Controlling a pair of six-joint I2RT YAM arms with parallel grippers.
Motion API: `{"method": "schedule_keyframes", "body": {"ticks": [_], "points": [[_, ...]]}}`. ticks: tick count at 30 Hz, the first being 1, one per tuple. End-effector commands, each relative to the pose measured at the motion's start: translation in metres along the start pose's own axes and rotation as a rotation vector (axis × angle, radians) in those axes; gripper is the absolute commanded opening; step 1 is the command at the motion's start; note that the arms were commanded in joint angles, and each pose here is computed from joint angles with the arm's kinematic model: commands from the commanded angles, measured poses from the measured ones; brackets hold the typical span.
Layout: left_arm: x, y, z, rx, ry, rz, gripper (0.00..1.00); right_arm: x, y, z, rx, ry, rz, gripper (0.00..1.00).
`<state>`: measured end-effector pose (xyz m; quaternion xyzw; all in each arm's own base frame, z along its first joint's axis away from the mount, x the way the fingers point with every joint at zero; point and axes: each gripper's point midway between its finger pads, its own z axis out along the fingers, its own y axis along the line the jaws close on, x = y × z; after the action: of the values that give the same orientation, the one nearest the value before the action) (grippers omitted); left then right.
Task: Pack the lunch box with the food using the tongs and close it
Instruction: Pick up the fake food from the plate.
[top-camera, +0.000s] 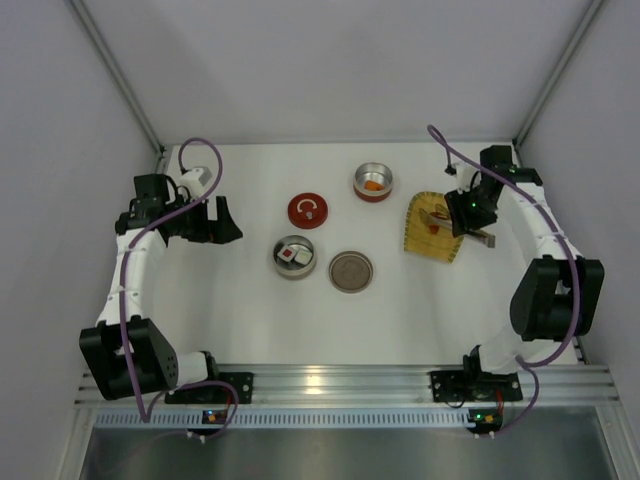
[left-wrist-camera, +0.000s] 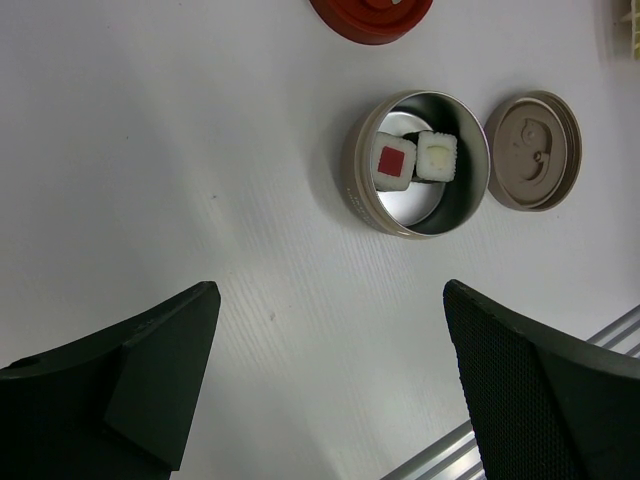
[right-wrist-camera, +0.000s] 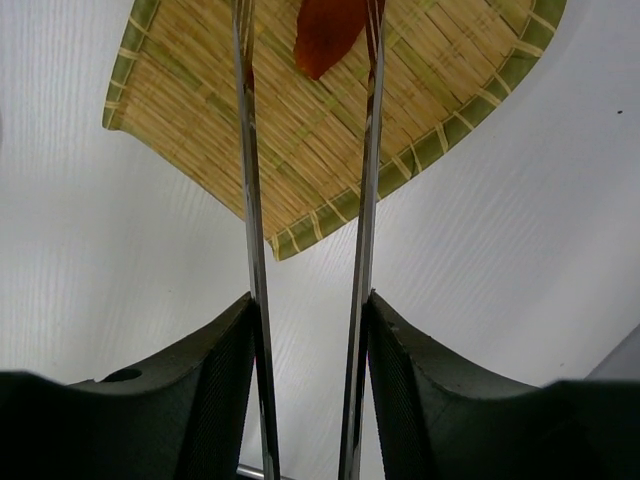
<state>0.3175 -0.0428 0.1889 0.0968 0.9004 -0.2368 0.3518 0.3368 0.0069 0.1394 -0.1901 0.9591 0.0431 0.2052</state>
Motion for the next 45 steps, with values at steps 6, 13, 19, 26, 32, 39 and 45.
{"method": "schedule_keyframes", "body": {"ticks": [6,13,19,26,32,39,45], "points": [[-0.007,-0.001,-0.004,-0.001,-0.043,0.040,0.98,-0.010,-0.015,0.006,0.098,-0.036,0.002,0.44],[-0.006,-0.001,-0.005,-0.003,-0.044,0.042,0.98,-0.001,-0.018,-0.003,0.135,-0.021,-0.020,0.44],[-0.007,-0.002,-0.007,-0.004,-0.051,0.045,0.98,0.002,-0.006,-0.004,0.074,-0.027,-0.024,0.34],[-0.007,-0.004,-0.007,0.004,-0.051,0.036,0.98,-0.008,0.013,-0.006,0.028,-0.033,-0.066,0.13],[-0.008,-0.003,-0.005,0.007,-0.051,0.032,0.98,-0.034,0.012,-0.031,0.033,-0.115,-0.094,0.00],[-0.009,-0.002,-0.004,0.005,-0.052,0.033,0.98,-0.073,0.008,-0.055,0.038,-0.210,-0.098,0.00],[-0.007,0.000,-0.002,-0.001,-0.048,0.037,0.98,-0.109,0.010,-0.066,0.016,-0.285,-0.093,0.00]]}}
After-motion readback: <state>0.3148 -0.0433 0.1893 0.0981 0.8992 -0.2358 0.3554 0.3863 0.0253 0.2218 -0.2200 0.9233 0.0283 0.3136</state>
